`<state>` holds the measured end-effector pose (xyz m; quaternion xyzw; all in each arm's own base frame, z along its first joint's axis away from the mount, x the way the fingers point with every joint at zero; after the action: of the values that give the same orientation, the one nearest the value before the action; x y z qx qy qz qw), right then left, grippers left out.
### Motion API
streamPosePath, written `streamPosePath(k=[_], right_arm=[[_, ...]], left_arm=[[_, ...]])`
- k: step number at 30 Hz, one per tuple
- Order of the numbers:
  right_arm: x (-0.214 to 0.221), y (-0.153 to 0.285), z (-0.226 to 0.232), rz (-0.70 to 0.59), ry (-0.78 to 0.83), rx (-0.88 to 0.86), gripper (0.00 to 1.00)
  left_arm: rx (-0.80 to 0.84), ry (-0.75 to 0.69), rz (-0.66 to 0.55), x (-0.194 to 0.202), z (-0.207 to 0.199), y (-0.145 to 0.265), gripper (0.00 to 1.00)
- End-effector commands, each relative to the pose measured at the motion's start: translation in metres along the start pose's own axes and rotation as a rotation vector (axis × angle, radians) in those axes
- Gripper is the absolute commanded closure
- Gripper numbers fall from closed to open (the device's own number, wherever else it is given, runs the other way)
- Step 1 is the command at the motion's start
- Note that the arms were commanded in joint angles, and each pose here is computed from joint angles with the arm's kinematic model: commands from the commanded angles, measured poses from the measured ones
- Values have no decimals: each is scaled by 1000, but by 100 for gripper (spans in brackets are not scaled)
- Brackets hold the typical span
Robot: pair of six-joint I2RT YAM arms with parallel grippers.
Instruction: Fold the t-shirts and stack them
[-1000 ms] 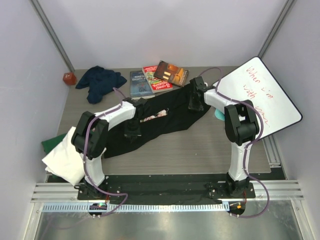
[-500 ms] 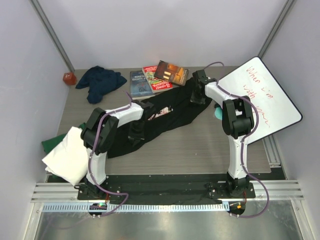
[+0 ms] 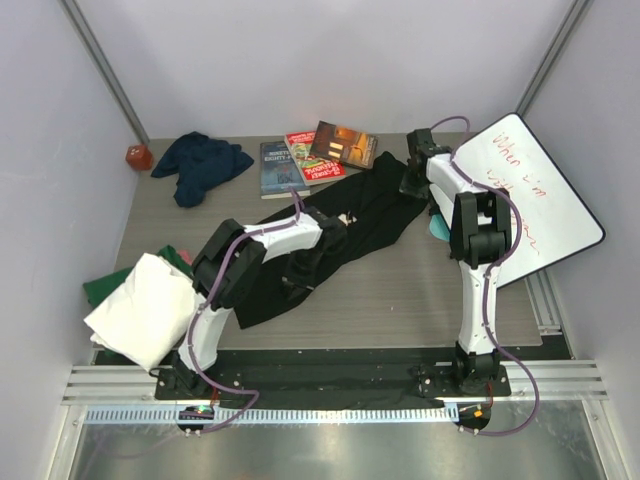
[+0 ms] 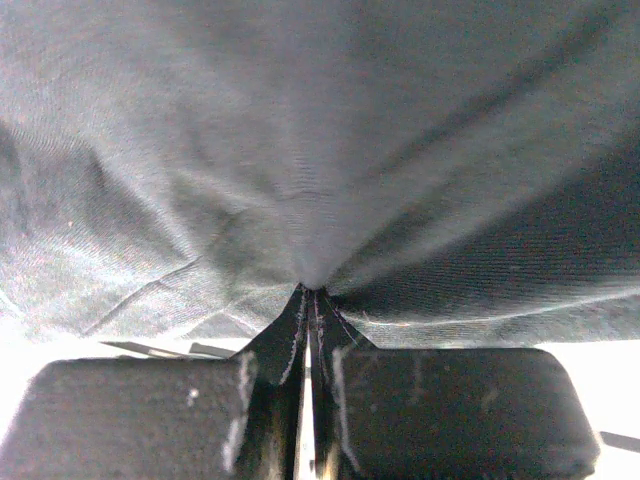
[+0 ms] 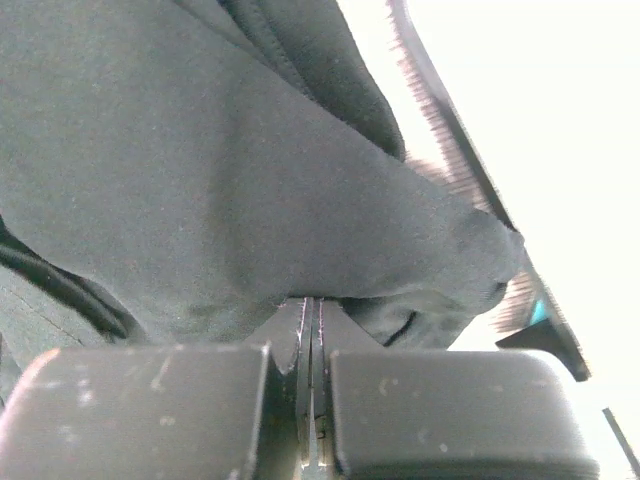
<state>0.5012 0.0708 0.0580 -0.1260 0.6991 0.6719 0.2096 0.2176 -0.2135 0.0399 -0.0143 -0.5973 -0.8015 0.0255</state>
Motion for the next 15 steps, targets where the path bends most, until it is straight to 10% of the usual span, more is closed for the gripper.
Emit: streamPosePath(k=[1,15], right_arm=[[-11,3,-13,-18,22,44,98],[-35,90,2,-200,20,-124,77]], left_arm=[[180,35,-17,-1,-56,-1,100],[270,99,-247,-14,-32,84,92]])
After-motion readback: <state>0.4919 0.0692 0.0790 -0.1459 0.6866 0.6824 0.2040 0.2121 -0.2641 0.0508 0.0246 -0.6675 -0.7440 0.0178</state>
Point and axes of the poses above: each gripper's point midway between its finger pads, its own y axis back along the fingers, its own z axis along the line the jaws close on, x = y × z, the point moved 3 cm from there along y, back along the fingers, and after that the axes turned 15 degrees about y, right-handed, at the moved point
